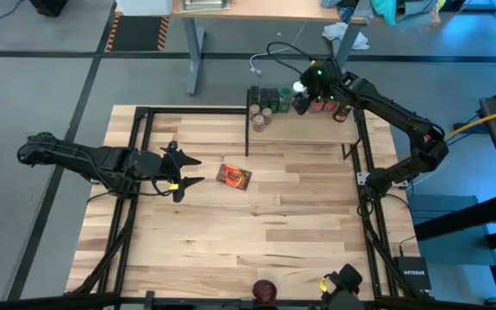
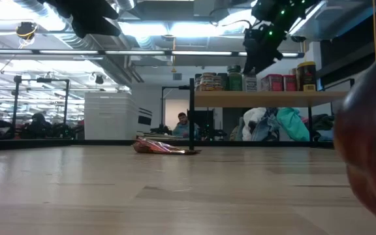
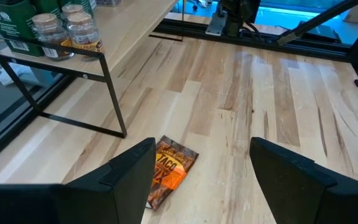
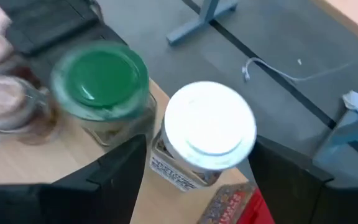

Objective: Shelf spices
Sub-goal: Put the white seasoning can on the shelf

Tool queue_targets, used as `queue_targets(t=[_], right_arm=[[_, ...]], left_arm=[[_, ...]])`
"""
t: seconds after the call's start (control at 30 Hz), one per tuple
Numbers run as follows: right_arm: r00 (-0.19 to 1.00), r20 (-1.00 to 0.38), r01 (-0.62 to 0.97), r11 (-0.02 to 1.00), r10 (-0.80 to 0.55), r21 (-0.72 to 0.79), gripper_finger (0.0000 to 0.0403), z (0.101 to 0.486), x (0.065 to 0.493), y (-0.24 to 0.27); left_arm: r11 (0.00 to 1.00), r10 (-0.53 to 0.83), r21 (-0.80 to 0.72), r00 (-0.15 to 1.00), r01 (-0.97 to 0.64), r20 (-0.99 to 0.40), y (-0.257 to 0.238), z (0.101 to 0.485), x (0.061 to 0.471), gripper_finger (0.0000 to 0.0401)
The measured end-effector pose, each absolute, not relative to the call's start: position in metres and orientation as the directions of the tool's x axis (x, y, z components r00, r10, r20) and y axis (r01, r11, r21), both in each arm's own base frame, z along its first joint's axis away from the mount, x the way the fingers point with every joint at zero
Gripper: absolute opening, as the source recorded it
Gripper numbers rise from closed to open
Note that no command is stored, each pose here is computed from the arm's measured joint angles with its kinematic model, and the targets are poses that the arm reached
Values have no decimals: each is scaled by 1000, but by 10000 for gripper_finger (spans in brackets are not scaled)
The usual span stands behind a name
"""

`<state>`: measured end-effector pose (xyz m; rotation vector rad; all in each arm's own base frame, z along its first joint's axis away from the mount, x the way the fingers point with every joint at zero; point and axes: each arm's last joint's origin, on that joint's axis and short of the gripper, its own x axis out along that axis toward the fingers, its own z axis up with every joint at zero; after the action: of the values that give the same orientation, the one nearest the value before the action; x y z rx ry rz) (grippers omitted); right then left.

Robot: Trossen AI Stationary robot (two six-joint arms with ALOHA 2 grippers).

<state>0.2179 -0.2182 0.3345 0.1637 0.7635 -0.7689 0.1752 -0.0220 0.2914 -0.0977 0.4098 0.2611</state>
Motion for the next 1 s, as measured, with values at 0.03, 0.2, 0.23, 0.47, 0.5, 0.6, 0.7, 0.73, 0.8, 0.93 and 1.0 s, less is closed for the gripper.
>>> queue_targets(t=[0.03,0.2,0.23,0.47,0.5,0.6,0.7,0.73,0.8,0.93,1.0], right_arm=[[479,-669,679,723,-568,-129,282,336,218,-218],[487,-657,680,722,-576,-128,282,338,218,-218],[490,-652,680,721,-579,-129,282,339,218,-219],[517,-601,689,713,-610,-131,282,344,221,-221],[514,-596,693,708,-617,-135,282,344,221,-222],[506,-587,703,696,-632,-144,282,345,222,-223],[501,-596,702,697,-628,-144,282,341,223,-225],[499,-600,702,697,-626,-144,282,340,224,-225],[495,-607,701,699,-622,-144,282,338,225,-226],[486,-622,699,700,-613,-144,282,333,227,-228],[484,-626,698,701,-611,-144,280,332,228,-229]], left_arm=[[962,231,-41,884,-270,-405,-22,291,175,255],[962,232,-42,884,-271,-405,-22,291,175,255],[962,231,-42,884,-271,-406,-22,291,175,255],[960,232,-50,884,-275,-405,-22,291,175,255],[960,231,-50,884,-274,-405,-22,291,175,255],[960,232,-50,884,-275,-406,-22,291,175,255],[960,232,-50,884,-274,-406,-22,291,175,255],[960,232,-50,884,-274,-406,-22,291,175,255],[960,232,-50,884,-275,-406,-22,291,175,255],[960,232,-50,884,-275,-406,-22,291,175,255],[960,232,-50,884,-275,-406,-22,291,175,255]])
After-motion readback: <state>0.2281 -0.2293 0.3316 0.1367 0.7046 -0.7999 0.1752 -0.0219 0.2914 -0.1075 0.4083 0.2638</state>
